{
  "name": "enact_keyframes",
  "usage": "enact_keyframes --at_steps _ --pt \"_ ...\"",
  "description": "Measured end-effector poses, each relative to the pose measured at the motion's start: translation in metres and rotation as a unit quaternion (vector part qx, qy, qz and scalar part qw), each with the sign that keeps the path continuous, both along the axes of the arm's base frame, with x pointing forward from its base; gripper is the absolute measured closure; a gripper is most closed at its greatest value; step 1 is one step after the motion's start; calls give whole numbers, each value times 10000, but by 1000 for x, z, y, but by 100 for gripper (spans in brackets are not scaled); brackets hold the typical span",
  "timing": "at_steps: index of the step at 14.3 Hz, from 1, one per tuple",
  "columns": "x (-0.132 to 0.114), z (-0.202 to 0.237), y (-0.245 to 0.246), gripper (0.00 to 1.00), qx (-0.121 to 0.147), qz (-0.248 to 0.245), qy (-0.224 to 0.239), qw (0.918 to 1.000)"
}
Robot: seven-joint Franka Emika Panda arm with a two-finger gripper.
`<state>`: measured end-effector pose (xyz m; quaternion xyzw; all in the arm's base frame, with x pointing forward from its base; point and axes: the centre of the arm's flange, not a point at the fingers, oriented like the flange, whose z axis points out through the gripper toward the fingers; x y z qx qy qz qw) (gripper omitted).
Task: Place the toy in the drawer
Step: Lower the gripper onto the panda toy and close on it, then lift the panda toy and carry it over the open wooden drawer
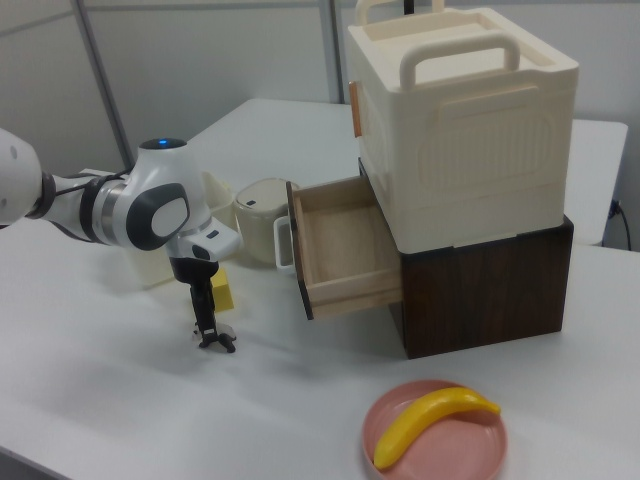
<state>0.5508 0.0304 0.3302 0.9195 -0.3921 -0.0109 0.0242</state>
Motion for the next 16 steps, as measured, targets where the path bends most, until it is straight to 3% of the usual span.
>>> enact_keyframes --at_steps 3,5,7,10,16 --pt "-2 -9 10 9 11 -33 -73 10000" --pt "-2 -14 15 26 10 -22 -66 10000" --pt "-2 -17 16 31 4 -10 -59 10000" --pt "0 -13 16 63 5 23 -105 9999" --pt "8 31 17 63 32 408 -185 9990"
